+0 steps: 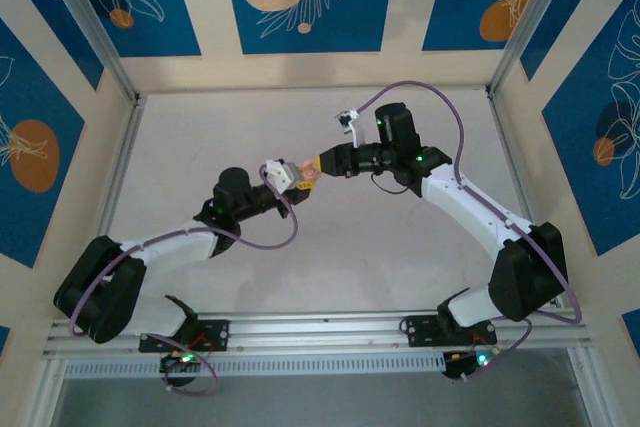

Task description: Insert wireless bluetooth earbuds into charging case

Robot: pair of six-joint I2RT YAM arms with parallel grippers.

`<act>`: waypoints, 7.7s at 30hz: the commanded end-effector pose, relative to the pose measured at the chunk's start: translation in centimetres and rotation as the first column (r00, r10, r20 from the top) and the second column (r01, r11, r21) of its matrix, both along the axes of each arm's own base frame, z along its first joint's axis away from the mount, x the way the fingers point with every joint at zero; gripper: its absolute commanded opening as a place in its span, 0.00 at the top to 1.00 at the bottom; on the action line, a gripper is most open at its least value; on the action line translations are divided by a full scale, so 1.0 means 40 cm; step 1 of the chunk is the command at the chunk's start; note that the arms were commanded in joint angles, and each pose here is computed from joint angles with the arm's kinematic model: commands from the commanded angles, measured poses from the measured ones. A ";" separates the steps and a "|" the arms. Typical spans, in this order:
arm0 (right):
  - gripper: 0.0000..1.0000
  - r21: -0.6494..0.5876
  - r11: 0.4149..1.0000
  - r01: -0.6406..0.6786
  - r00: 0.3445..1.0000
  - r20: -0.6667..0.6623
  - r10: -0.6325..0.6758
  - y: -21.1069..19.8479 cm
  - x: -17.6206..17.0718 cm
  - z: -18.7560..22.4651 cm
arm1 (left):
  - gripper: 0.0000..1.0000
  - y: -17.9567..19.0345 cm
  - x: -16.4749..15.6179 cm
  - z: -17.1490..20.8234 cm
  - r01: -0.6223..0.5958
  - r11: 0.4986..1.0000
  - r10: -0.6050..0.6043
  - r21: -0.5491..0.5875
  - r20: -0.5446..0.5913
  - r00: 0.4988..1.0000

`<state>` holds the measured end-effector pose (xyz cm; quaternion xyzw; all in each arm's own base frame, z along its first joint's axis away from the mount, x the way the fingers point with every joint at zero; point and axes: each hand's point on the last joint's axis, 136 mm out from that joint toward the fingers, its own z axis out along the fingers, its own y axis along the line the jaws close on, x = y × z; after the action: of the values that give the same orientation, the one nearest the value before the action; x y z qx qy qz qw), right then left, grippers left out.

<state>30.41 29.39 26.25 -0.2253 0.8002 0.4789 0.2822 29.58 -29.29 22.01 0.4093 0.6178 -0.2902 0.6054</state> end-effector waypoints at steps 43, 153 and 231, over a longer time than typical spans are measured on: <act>0.85 -0.098 0.982 0.163 0.965 -0.190 -0.179 -0.003 -0.028 -0.056 | 0.83 0.010 0.000 0.059 -0.036 0.999 0.036 -0.001 0.070 0.997; 0.69 -0.369 0.823 -0.431 0.428 0.720 0.547 -0.010 -0.168 0.056 | 0.83 -0.047 -0.112 0.117 0.237 0.972 -0.235 0.002 0.132 0.963; 1.00 -0.276 0.957 -0.092 0.867 0.450 0.213 0.007 -0.100 -0.026 | 0.82 -0.009 -0.091 0.143 0.112 0.993 -0.115 0.030 0.191 0.975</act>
<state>26.48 29.79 26.35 -0.4587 0.7132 0.3285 0.4159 27.35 -28.94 23.50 0.4593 0.6038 -0.2695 0.5932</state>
